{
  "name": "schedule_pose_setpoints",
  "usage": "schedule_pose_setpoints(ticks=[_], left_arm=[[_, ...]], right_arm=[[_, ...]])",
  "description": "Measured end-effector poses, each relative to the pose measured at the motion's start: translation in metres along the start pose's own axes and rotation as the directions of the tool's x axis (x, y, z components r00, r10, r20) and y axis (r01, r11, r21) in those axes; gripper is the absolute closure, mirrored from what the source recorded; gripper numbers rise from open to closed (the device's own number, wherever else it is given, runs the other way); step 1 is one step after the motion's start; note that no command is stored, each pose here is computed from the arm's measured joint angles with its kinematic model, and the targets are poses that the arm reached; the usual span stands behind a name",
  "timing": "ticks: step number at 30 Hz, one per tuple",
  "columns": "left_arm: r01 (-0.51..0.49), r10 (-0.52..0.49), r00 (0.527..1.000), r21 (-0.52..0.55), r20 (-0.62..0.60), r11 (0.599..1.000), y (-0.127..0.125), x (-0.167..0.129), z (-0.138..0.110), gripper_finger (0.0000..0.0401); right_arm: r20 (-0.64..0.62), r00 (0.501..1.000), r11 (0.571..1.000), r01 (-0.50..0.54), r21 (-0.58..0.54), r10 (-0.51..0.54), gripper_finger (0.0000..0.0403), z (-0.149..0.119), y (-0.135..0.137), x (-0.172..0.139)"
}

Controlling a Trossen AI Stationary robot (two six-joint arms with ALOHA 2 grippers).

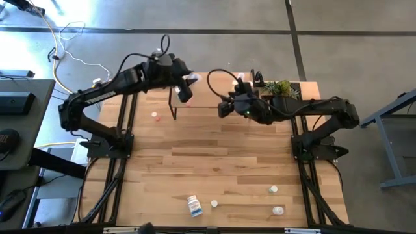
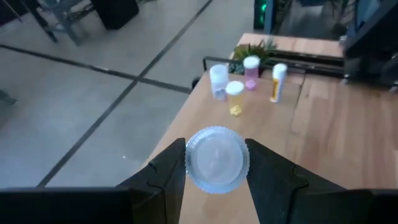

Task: Pick and place medicine bottles onto shelf by color
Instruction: Put the left transparent pill bottle on the shelf

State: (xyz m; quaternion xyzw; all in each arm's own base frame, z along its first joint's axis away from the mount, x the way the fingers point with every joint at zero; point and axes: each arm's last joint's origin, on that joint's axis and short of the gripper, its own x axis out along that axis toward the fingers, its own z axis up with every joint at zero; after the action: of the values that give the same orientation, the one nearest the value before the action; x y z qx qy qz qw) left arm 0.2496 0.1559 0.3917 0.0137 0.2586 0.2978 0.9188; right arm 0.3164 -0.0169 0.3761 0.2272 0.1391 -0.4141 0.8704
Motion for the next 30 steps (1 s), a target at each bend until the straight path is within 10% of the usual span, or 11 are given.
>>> schedule_pose_setpoints(ticks=[30], left_arm=[[0.021,-0.089,0.933,-0.192,-0.349,0.981,0.0,0.095,-0.036,0.0268]], right_arm=[[-0.072,0.997,0.999,0.033,-0.038,-0.036,0.0229,0.011,-0.022,0.02]])
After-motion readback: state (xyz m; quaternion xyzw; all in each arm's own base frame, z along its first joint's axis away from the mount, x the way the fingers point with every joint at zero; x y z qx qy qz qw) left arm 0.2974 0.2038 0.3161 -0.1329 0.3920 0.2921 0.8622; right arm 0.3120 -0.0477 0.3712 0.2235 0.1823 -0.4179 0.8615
